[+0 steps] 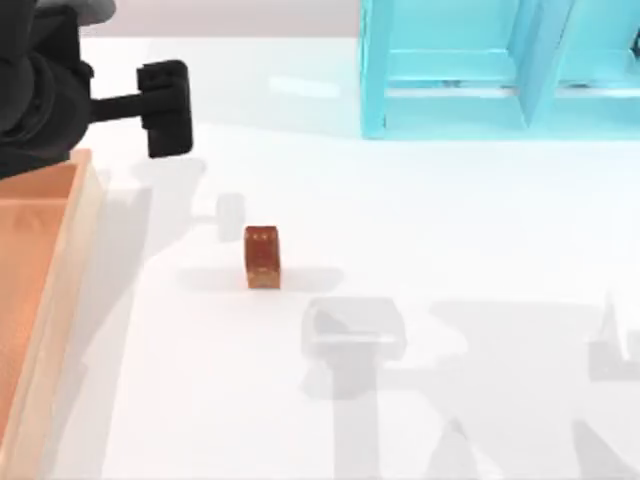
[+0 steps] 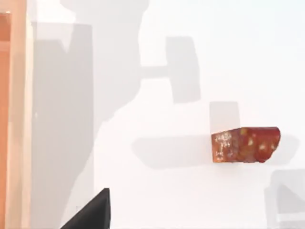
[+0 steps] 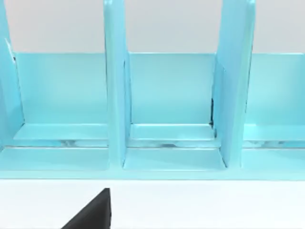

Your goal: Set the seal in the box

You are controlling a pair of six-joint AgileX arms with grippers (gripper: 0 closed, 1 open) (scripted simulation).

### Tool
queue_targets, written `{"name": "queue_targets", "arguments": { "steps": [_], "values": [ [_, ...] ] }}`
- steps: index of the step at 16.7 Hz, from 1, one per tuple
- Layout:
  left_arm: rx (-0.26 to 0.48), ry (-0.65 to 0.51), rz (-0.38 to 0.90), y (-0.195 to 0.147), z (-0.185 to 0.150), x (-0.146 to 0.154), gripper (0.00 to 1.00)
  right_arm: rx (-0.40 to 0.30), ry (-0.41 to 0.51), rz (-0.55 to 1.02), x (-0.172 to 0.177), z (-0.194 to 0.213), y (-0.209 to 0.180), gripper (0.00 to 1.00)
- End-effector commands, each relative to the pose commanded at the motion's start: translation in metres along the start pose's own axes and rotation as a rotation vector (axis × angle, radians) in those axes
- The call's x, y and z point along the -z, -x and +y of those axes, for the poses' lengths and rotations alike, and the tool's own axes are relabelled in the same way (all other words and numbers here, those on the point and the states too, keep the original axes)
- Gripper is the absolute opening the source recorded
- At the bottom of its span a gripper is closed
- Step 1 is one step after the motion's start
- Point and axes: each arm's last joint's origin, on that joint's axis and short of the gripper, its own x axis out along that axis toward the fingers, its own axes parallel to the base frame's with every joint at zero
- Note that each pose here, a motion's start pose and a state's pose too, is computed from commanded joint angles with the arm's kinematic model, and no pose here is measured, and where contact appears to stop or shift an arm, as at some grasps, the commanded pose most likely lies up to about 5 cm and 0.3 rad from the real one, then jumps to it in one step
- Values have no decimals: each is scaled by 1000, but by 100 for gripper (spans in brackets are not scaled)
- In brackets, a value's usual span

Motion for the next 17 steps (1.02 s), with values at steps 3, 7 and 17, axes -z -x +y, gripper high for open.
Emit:
{"name": "queue_targets", "arguments": {
  "steps": [3, 7, 17],
  "values": [
    [-5, 1, 102, -22, -32, -32, 100, 0, 0, 0, 0, 0, 0, 100],
    [-91, -5, 305, -87, -68, -51, 100, 0, 0, 0, 0, 0, 0, 100],
    [-224, -24, 548, -151, -96, -38, 100, 0, 0, 0, 0, 0, 0, 100]
  ]
}}
